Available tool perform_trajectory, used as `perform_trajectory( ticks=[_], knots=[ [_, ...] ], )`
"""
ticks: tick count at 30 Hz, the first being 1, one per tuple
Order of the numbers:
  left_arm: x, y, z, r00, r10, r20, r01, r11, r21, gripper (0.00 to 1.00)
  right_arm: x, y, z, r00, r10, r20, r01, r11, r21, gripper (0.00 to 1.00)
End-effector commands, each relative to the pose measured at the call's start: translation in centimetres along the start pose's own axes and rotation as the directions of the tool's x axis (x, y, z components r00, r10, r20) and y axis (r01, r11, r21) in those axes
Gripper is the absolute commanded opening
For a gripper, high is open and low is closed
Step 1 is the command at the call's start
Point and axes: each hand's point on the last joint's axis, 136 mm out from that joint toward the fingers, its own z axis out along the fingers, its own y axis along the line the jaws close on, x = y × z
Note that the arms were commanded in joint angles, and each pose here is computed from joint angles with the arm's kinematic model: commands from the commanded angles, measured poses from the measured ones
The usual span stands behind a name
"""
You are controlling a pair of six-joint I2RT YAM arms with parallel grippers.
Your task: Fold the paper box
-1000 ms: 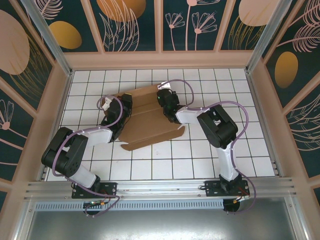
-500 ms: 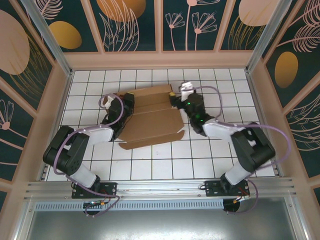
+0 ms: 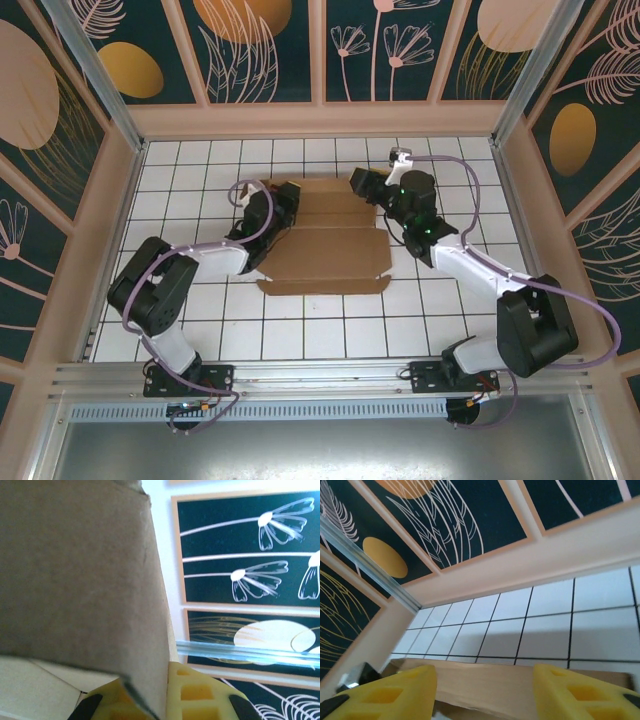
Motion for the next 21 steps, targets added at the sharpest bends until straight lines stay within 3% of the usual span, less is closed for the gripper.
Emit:
perform_trajectory(
  ticks=[1, 9, 13, 21],
  knots=[
    [1.9, 1.4, 1.1, 0.999, 0.008, -0.041, -0.010, 0.999, -0.035, 0.04, -0.6, 0.0, -0.9, 0.970, 0.238, -0.045, -0.238, 0.971, 0.003, 0.57],
    [1.4, 1.5, -0.7, 0.994, 0.109, -0.027, -0.110, 0.993, -0.053, 0.38, 1.4, -0.5, -2.3, 0.841, 0.541, -0.033, -0.542, 0.839, -0.057, 0.63],
    [1.1, 0.3, -2.1, 0.990, 0.139, -0.026, -0.140, 0.990, -0.032, 0.46, 2.4, -0.5, -2.2, 0.770, 0.637, -0.032, -0.638, 0.767, -0.065, 0.66],
    [-0.2, -3.5, -4.9, 0.958, 0.286, 0.028, -0.286, 0.958, 0.007, 0.63, 5.1, 0.7, -0.4, 0.718, 0.693, -0.066, -0.696, 0.716, -0.054, 0.75]
  ],
)
